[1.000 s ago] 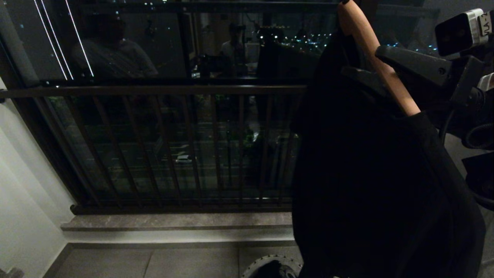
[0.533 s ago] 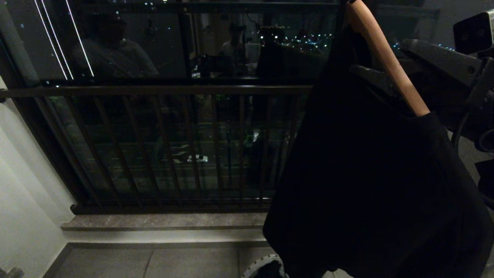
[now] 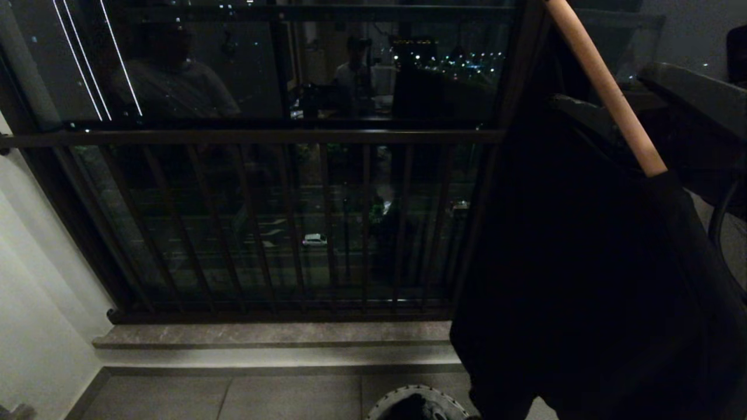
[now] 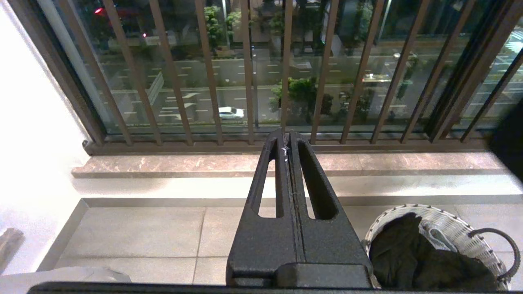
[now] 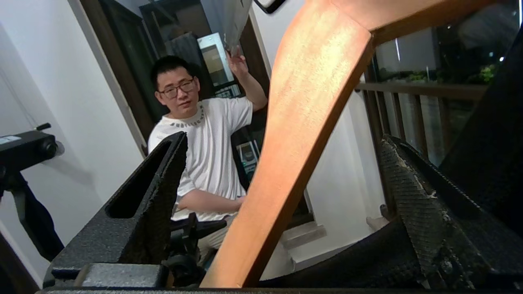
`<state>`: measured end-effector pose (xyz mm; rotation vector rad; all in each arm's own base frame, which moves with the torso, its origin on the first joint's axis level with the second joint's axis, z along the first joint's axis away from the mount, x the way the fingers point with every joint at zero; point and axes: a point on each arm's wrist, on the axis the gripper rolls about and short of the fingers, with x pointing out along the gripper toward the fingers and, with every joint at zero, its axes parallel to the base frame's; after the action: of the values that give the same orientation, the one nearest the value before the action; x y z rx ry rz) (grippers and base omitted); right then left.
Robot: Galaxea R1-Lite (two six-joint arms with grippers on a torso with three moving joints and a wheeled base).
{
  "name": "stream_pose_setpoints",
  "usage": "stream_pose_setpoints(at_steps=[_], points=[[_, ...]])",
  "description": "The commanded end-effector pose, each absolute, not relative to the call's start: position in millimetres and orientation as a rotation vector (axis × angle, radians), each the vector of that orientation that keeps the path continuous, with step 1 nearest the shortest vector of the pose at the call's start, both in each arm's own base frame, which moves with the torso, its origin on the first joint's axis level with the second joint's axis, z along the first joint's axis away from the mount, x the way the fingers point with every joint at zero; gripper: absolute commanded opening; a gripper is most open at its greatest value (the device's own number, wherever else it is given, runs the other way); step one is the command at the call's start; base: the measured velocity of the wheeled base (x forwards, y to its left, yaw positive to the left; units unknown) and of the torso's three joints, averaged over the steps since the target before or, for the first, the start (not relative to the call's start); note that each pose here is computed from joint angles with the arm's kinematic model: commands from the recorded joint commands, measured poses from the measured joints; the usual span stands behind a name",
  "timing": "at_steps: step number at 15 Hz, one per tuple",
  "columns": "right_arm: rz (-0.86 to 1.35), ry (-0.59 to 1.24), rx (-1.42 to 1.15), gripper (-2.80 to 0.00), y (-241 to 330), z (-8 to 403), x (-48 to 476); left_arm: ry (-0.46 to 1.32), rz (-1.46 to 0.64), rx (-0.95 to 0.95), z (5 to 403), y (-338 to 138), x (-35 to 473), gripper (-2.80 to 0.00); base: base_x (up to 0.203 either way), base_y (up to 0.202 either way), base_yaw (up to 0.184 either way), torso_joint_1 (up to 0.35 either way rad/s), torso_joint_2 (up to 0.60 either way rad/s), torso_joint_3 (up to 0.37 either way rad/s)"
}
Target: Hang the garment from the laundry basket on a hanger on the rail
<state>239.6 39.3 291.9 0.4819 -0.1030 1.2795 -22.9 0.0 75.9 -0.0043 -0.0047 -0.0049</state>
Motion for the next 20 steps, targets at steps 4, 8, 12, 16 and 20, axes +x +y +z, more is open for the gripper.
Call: stream_pose_setpoints(at_steps=[4, 8, 12, 16, 20], points=[[1.318, -0.165, 0.442, 0.0, 40.9, 311.8, 232.7, -0.003, -0.005, -0.005, 75.5, 0.0, -22.7, -2.8, 0.0, 0.0, 0.0, 0.0, 0.0, 0.0], [1.334, -0.174, 0.452, 0.0, 41.4, 320.2, 227.6, -0.003, -0.005, -0.005, 75.5, 0.0, -22.7, -2.8, 0.0, 0.0, 0.0, 0.0, 0.0, 0.0], [1.346, -0.207, 0.436, 0.0, 40.1, 330.5, 213.9, -0.003, -0.005, -0.005, 75.5, 0.0, -22.7, -2.8, 0.0, 0.0, 0.0, 0.0, 0.0, 0.0], [1.338, -0.195, 0.443, 0.0, 38.7, 326.4, 209.3, -0.003, -0.005, -0.005, 75.5, 0.0, -22.7, -2.8, 0.0, 0.0, 0.0, 0.0, 0.0, 0.0], [1.242, -0.236, 0.408, 0.0, 16.6, 330.3, 194.5, -0.003, -0.005, -0.004, 75.5, 0.0, -22.7, -2.8, 0.0, 0.0, 0.0, 0.0, 0.0, 0.0]])
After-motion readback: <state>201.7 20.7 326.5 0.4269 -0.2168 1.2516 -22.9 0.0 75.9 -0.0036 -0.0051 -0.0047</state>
